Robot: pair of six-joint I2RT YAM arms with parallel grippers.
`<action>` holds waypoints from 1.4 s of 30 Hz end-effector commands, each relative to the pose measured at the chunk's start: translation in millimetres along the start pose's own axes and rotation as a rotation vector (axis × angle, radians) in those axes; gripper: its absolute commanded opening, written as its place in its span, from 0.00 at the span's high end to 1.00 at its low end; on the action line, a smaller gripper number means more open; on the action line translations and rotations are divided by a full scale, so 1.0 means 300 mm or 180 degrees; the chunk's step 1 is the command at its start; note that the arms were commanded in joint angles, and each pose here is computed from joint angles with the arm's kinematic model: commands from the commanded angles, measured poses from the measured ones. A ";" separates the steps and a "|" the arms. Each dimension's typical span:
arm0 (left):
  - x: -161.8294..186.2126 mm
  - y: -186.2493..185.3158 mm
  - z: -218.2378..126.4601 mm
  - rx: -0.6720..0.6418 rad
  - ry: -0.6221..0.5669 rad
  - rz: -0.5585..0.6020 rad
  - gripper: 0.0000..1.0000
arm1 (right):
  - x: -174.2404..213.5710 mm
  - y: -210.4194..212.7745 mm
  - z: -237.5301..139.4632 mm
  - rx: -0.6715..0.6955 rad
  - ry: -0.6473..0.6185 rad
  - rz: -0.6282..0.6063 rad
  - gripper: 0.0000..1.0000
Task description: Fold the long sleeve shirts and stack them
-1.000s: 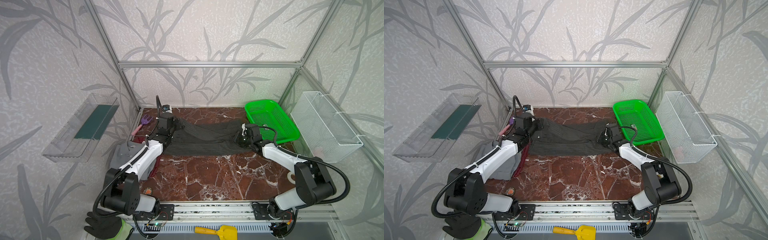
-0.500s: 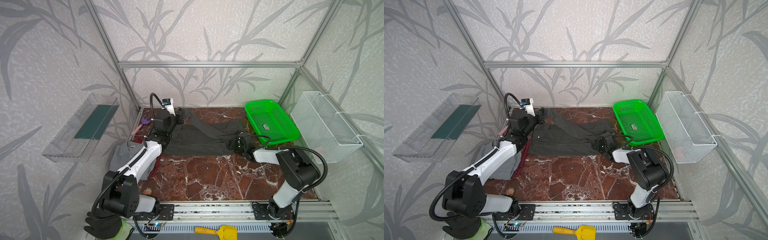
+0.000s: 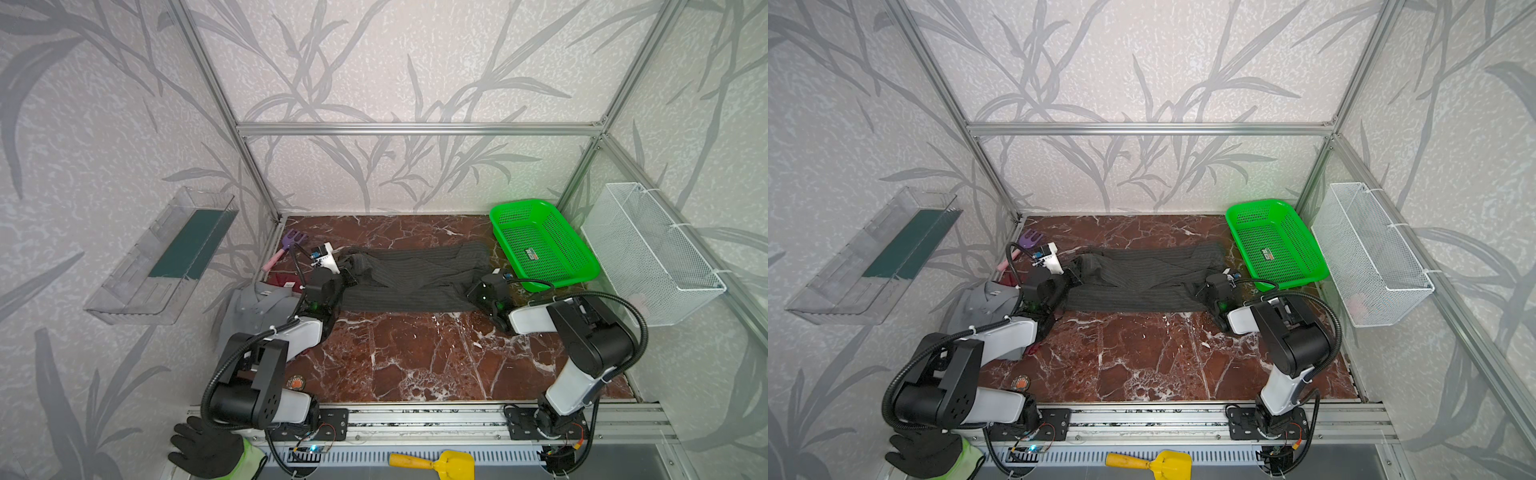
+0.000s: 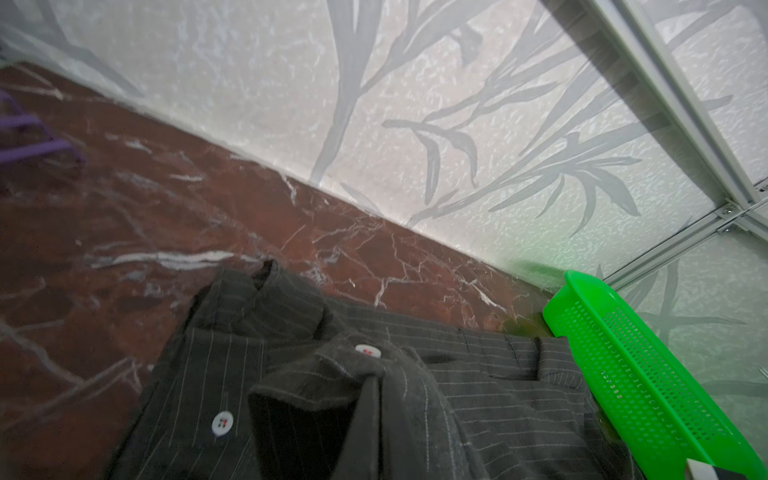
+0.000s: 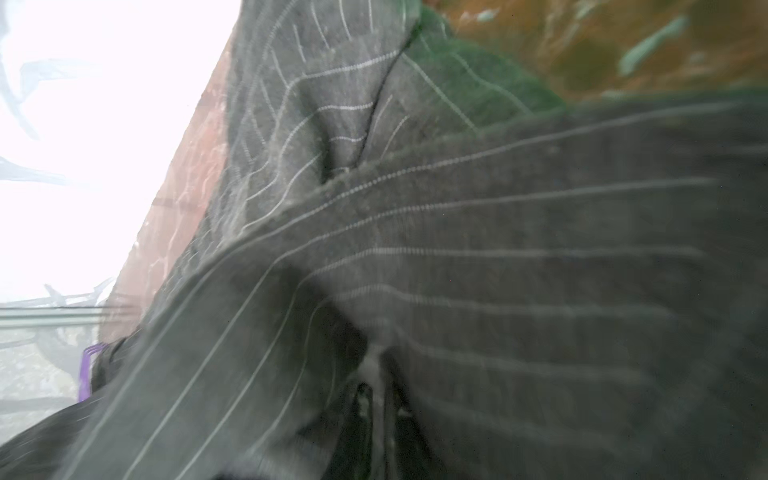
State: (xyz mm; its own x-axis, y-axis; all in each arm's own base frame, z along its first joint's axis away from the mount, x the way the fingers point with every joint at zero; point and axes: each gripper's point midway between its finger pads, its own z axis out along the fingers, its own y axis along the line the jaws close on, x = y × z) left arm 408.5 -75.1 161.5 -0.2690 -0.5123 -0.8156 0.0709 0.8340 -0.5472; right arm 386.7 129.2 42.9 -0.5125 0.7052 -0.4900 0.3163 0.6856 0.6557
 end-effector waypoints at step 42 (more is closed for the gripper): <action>0.266 0.210 -0.087 -0.0686 0.0559 -0.0180 1.00 | 0.103 0.167 -0.010 -0.0296 0.0944 -0.0755 0.67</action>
State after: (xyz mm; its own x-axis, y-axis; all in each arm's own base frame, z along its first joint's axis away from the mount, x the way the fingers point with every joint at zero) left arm 370.8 -64.7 69.4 -0.4338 -0.5353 -0.7248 -0.1149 0.8307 -0.5448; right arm 392.0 183.6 69.8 -0.7579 0.4699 -0.4526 0.1213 0.7830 0.6100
